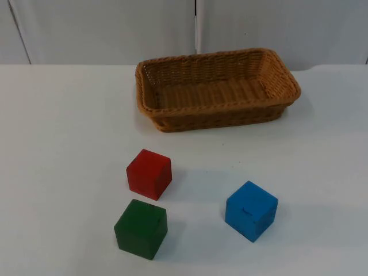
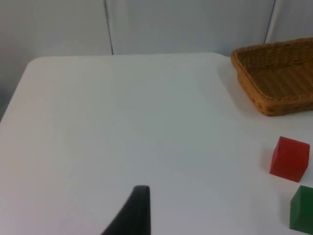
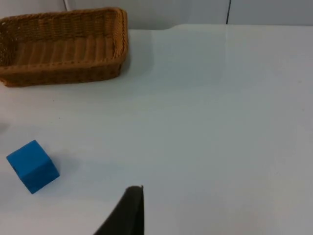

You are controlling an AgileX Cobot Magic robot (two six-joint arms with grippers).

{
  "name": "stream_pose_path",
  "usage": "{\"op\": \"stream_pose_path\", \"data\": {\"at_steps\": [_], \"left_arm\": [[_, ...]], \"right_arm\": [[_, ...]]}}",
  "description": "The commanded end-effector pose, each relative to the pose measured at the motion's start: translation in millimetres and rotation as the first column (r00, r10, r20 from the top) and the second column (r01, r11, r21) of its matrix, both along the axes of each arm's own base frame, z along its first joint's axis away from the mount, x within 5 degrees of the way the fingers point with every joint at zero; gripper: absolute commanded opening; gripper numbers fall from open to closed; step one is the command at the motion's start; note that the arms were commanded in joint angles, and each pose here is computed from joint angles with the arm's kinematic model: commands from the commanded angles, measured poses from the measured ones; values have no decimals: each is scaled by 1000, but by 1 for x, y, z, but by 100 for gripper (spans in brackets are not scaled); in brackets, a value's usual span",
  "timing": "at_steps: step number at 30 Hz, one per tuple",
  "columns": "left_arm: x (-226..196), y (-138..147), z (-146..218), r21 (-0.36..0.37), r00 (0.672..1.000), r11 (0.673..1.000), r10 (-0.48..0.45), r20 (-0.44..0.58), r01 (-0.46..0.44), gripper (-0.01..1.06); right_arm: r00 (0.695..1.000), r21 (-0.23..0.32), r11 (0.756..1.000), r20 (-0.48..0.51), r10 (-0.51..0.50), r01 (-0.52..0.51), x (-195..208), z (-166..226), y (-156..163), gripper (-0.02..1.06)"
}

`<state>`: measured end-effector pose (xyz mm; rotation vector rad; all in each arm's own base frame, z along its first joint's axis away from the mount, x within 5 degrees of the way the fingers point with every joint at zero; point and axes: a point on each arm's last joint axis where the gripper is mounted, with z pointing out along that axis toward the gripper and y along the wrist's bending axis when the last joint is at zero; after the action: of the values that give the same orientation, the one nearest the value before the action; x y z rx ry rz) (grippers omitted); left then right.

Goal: Pick up one cube with each hand and place exactly two cubes into the same basket, leaving the remaining cube outside.

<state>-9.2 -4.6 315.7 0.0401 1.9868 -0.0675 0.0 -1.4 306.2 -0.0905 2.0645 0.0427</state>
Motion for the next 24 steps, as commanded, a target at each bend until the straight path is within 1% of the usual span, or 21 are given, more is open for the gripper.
{"op": "stream_pose_path", "data": {"at_steps": [1, 3, 7, 12, 15, 19, 24], "left_arm": [[5, -1, 7, -16, 1000, 1000, 2, -1, -2, 105], [10, -1, 9, -17, 1000, 1000, 2, -8, -2, 105], [17, -1, 9, -18, 999, 1000, 1, -36, -2, 105], [24, -2, 9, -30, 997, 1000, -7, -70, 4, 105], [28, -3, 9, -38, 996, 999, -12, -90, 8, 105], [31, -3, 9, -40, 996, 999, -12, -93, 9, 105], [32, -4, 11, -55, 997, 998, -19, -71, 15, 105]], "right_arm": [[1000, 1, 1000, -11, -3, 3, 6, 7, 1, 105], [1000, -1, 1000, -29, -3, 3, 13, 11, 1, 105], [998, -21, 1000, -54, 11, -13, 23, 17, 3, 105], [995, -7, 1000, -93, 24, -24, 36, 25, 6, 105], [991, -29, 998, -125, 51, -55, 45, 28, 8, 105], [987, -33, 997, -147, 57, -62, 53, 30, 9, 105], [984, -37, 997, -167, 58, -65, 62, 29, 9, 105]]}}
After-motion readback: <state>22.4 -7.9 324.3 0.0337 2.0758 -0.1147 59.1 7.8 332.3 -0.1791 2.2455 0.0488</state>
